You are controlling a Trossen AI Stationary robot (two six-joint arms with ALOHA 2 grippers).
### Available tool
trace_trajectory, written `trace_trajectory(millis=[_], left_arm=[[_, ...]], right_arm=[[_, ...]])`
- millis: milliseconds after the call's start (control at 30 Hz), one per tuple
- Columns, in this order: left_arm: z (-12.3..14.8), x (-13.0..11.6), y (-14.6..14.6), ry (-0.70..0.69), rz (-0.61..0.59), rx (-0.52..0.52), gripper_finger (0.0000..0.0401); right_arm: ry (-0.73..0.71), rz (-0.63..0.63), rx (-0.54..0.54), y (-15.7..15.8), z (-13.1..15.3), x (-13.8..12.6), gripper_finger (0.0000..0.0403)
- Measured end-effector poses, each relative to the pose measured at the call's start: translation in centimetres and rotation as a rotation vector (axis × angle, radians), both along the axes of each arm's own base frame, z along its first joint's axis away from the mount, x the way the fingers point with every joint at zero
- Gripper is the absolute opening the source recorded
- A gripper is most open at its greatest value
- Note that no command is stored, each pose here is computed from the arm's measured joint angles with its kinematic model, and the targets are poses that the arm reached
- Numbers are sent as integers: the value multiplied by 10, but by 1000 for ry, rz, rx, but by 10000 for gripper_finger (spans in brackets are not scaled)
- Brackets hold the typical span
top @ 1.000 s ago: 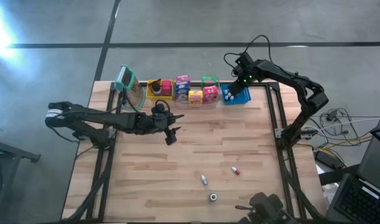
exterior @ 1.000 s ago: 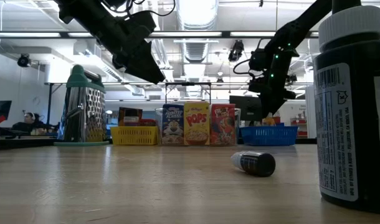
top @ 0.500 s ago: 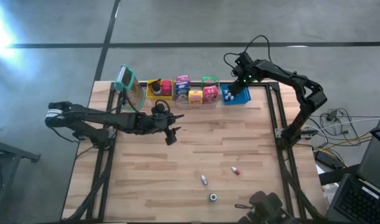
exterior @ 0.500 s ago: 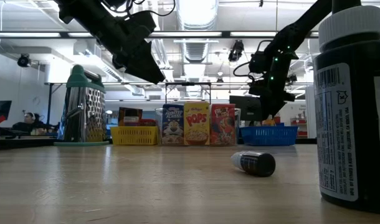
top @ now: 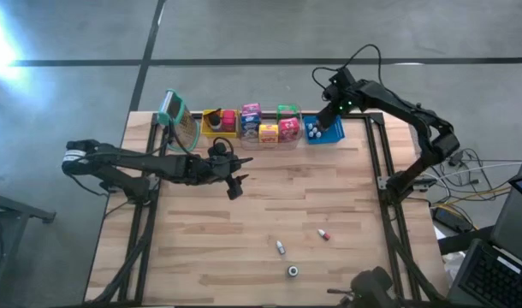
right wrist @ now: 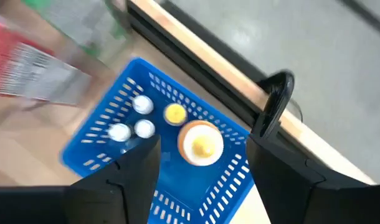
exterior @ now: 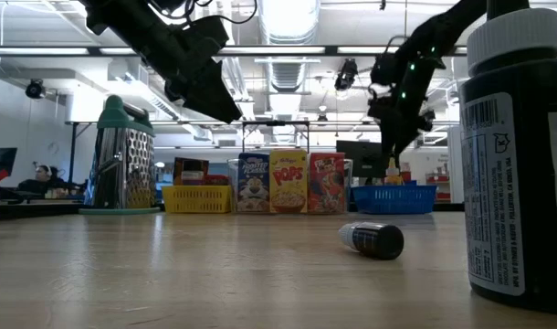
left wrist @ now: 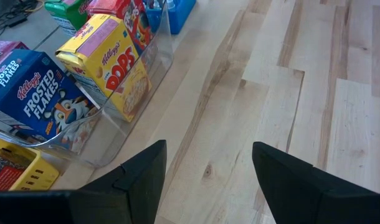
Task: Pick & Place Kitchen Items
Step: Put the blue bottle into the blue bin
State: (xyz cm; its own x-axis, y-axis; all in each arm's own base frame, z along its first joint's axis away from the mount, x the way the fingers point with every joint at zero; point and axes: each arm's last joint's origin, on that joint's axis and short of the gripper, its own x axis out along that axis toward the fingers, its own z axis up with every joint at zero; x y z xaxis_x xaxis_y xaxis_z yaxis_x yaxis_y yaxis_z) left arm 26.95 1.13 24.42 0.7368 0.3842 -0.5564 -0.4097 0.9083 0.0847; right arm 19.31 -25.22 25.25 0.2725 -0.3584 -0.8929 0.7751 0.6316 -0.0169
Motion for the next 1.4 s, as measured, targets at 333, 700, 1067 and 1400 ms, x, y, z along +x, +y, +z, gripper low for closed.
trace_trajectory(millis=[333,700,1067,1400], left_arm=[[0,0,0,0,0,0,243],[0,0,0,0,0,0,243],[0,0,0,0,0,0,243],[0,0,0,0,0,0,243]], right_arm=[[-129,95,-179,44,62,-9,204],[-210,264,-253,114,104,-24,155],[-330,434,-175,184,119,-30,80],[-350,584,-157,227,118,-21,13]])
